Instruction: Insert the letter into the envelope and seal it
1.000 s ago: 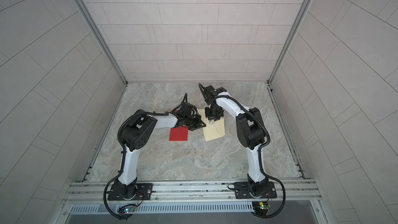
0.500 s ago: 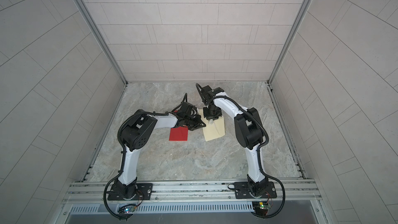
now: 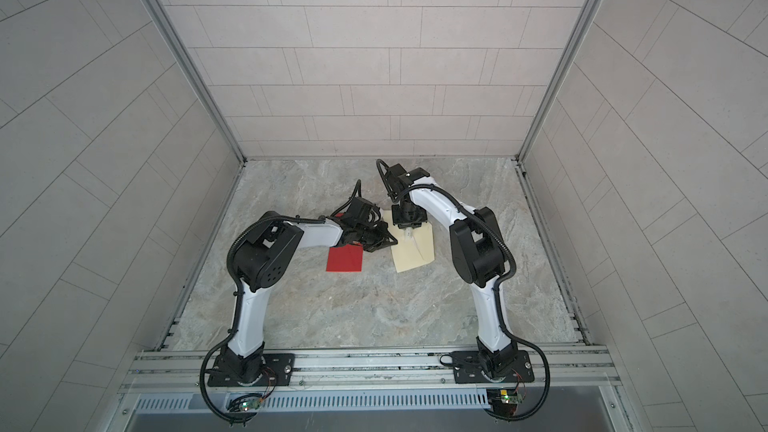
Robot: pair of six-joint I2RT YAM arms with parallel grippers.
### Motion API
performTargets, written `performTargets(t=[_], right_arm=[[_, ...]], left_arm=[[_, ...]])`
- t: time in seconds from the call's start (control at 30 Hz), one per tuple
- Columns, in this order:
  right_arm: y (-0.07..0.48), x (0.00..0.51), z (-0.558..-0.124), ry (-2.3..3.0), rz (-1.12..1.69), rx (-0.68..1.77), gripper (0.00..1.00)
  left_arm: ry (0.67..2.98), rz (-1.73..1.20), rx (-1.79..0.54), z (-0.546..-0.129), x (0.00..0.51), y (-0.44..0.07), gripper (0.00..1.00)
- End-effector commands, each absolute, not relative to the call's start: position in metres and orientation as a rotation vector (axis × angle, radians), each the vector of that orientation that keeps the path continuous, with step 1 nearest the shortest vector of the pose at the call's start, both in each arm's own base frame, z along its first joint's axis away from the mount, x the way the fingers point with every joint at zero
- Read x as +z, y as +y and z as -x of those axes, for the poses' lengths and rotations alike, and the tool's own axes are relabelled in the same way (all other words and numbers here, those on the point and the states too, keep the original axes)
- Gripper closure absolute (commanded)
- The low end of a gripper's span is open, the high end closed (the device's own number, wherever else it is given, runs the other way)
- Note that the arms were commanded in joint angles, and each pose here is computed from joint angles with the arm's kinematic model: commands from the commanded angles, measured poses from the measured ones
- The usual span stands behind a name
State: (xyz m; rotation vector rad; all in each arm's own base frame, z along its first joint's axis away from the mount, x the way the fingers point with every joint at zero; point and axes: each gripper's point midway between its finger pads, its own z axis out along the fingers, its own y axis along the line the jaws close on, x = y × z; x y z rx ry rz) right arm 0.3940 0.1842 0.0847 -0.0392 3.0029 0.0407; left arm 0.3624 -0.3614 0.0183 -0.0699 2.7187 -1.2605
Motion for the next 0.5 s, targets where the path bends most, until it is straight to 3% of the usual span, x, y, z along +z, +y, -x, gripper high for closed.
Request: performTargets(t=[0.0, 0.2, 0.47], right_arm=[[0.194, 0.098, -0.4, 2.939, 0.048, 0.176, 1.0], [0.2, 0.125, -0.395, 2.892, 0.056, 0.243, 1.0], [0.199, 0.105, -0.383, 2.979, 0.093, 0.151, 1.0]], left_arm=[[2.771, 0.064, -1.231, -0.35, 0.013, -0.356, 1.0], [2.776, 0.062, -1.227, -0.349, 0.012, -0.356, 1.0], [2.778, 0.054, -1.227, -0.35, 0.011, -0.357, 1.0]])
